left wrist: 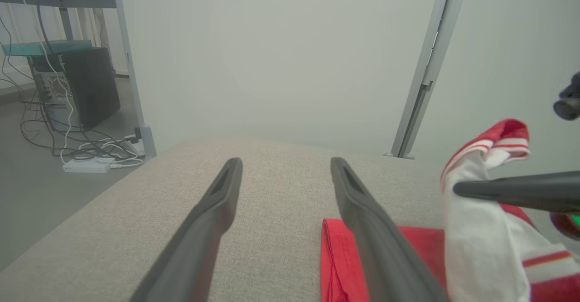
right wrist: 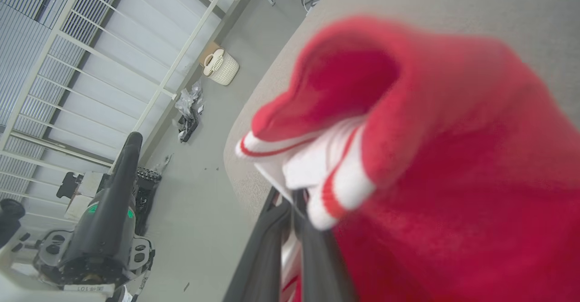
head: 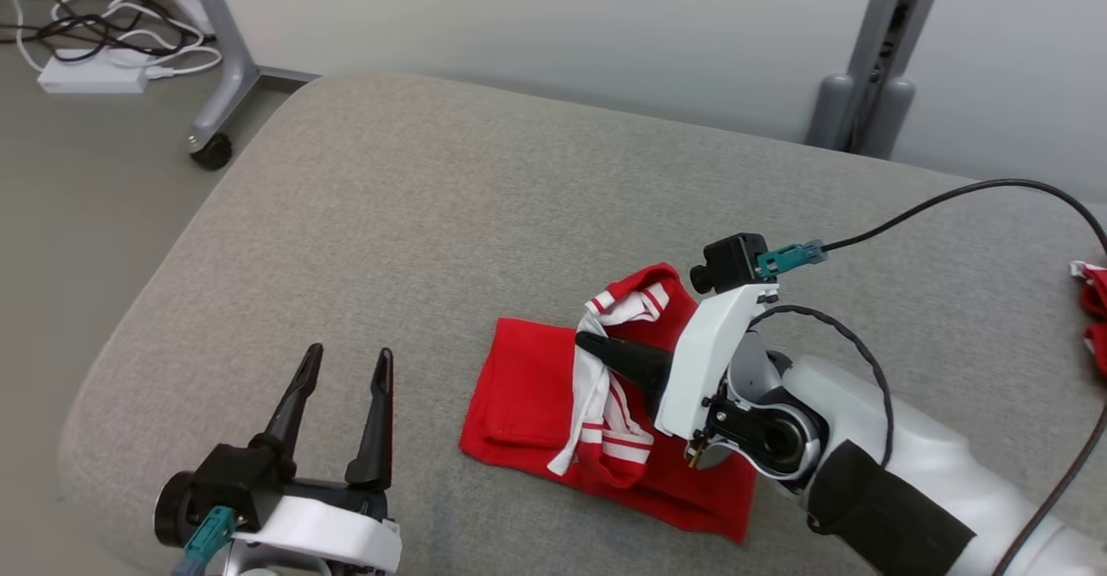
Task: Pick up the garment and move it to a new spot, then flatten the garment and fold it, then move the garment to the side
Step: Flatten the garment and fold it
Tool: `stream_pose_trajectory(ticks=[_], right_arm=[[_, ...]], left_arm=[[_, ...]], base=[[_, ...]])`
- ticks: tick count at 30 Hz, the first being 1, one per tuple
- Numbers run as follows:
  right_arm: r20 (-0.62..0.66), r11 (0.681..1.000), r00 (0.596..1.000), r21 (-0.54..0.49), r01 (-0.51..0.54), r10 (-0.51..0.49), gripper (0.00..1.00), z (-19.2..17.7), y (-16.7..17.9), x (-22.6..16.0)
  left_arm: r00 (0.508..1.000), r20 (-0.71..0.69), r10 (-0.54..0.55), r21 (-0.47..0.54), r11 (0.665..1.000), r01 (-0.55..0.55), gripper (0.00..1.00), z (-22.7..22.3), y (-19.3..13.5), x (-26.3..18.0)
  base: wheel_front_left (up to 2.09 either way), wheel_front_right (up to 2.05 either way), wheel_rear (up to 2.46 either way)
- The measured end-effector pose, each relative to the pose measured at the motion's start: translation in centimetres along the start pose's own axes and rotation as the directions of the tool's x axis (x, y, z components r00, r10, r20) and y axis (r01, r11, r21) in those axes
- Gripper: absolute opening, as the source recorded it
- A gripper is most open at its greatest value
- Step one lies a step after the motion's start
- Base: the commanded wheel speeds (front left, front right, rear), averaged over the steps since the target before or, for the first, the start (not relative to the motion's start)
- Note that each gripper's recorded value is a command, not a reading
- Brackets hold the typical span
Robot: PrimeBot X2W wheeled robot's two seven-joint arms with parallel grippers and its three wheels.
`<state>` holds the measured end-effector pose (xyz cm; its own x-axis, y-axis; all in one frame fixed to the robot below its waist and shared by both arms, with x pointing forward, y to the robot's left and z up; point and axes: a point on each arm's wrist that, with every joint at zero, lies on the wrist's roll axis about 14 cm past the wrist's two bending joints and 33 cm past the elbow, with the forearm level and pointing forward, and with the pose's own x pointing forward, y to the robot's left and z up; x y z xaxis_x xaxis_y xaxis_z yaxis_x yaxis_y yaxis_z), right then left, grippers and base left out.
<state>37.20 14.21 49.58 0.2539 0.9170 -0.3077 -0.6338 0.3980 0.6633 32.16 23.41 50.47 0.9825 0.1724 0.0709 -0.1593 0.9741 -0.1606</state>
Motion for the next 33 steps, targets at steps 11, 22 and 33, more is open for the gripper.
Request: stream_pose_trajectory(ticks=[11,22,33], right_arm=[[-0.041,0.999,0.998,0.013,0.043,-0.042,0.0,-0.9,-0.6,3.8],[-0.078,0.998,0.996,0.041,0.044,-0.041,0.0,-2.2,-0.5,4.9],[-0.039,0.999,0.999,0.042,0.011,-0.01,1.0,-1.4,1.0,4.7]], left_arm=[[1.0,-0.005,0.019,-0.008,1.0,-0.019,1.0,0.1,0.3,-0.7],[0.999,-0.01,0.034,-0.007,0.999,-0.034,1.0,0.0,0.8,-0.8],[0.999,0.0,0.034,-0.005,0.999,-0.034,1.0,0.3,0.9,-0.8]], base=[[0.0,0.0,0.0],[0.0,0.0,0.0],[0.0,0.0,0.0]])
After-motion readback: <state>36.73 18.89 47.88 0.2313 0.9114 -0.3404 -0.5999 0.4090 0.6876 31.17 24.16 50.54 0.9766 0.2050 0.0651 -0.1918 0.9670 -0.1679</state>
